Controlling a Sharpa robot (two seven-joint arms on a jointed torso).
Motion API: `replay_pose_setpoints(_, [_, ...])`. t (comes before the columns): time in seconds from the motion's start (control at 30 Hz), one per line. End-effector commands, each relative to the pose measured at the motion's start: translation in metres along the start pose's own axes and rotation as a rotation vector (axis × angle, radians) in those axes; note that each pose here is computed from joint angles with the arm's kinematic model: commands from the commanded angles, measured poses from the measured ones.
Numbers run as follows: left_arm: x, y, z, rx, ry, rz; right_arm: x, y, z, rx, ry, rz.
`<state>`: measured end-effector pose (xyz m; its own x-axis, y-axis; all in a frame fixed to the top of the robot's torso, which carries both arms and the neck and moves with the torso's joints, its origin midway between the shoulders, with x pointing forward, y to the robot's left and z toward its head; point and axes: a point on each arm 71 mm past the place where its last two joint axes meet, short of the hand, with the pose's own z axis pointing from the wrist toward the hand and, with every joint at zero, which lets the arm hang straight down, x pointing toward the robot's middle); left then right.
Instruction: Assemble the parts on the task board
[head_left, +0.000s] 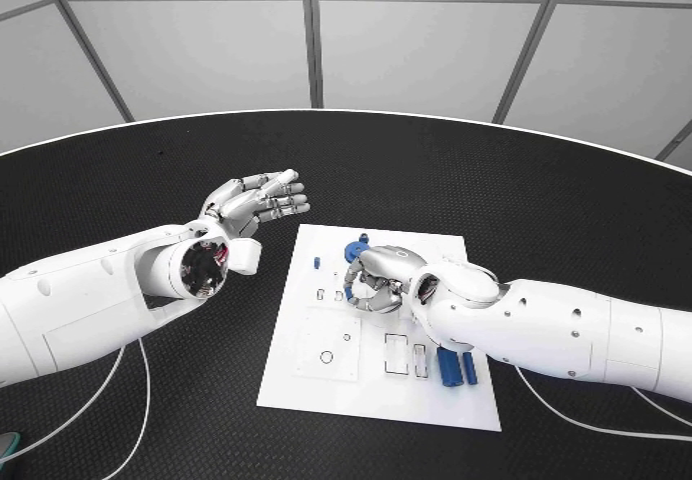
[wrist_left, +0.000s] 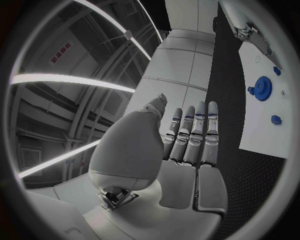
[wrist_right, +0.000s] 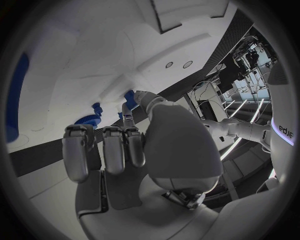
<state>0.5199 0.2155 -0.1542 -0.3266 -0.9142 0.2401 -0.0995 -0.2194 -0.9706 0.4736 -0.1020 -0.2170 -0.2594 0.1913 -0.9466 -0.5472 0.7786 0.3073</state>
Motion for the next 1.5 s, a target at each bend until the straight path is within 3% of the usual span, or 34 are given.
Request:
replay_pose_setpoints(0.03, [0.0, 0.0, -0.0001, 0.0, 0.0, 0.0, 0.0011, 0.0, 0.0001, 0.002, 0.005, -0.001])
replay_pose_setpoints(1.5, [-0.0023, -0.0003, -0.001, -0.004, -0.006, 0.002, 0.0048, -0.002, 0.0022, 0.035, 0.027, -0.004])
